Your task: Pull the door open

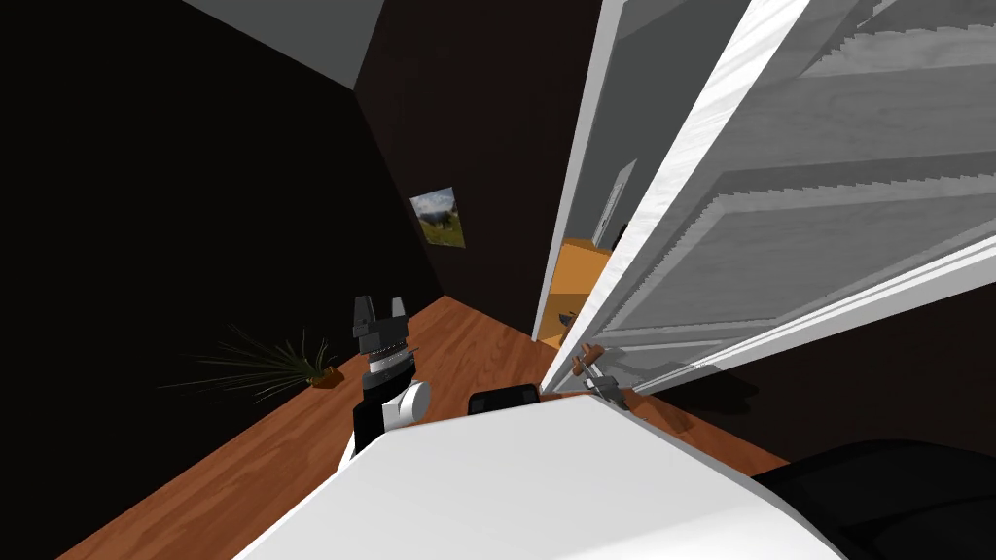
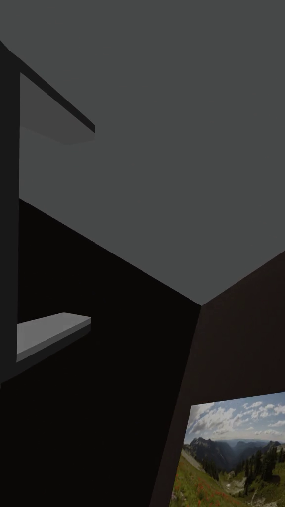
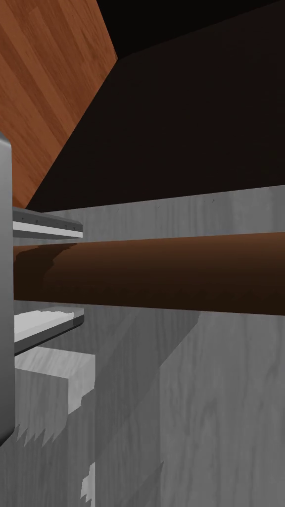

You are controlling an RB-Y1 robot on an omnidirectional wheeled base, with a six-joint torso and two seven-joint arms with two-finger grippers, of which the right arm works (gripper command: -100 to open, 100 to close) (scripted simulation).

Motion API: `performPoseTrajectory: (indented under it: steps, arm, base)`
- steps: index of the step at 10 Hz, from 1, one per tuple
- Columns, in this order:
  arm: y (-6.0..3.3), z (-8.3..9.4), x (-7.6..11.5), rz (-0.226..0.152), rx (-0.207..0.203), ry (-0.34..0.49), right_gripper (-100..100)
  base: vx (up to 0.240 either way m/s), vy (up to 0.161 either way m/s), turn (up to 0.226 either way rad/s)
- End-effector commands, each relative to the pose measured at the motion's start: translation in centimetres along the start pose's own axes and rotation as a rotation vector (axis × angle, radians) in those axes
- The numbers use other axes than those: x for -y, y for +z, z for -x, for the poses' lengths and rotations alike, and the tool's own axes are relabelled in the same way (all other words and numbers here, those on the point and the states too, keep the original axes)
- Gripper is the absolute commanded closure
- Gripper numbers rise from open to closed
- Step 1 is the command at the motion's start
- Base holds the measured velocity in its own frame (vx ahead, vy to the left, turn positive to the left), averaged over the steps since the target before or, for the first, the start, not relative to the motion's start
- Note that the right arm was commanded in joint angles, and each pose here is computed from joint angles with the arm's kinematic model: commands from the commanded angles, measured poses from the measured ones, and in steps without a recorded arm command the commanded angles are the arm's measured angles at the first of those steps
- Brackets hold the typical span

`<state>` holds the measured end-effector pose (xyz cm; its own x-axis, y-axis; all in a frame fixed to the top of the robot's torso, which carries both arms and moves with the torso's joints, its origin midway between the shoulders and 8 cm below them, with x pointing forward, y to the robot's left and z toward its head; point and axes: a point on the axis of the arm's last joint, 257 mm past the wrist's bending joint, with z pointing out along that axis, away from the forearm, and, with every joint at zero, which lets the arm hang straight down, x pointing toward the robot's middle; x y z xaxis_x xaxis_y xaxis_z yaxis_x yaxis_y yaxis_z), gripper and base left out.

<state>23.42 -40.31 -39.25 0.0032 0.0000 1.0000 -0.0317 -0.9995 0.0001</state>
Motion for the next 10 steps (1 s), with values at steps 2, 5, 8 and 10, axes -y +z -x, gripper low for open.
performPoseTrajectory:
  steps: [2, 5, 8, 10]
  arm:
    - [0.08, -0.02, -0.05, -0.015, -0.001, 0.0, 100]
    - [0.2, -0.05, -0.13, -0.039, -0.002, 0.0, 100]
    - [0.29, -0.1, -0.22, -0.059, -0.003, 0.0, 100]
    - [0.36, -0.01, -0.12, -0.066, -0.001, 0.001, 100]
  base:
    - [-0.218, -0.031, 0.152]
    - [-0.252, -0.061, 0.159]
    - [-0.252, -0.034, 0.132]
    - [-0.136, -0.013, 0.085]
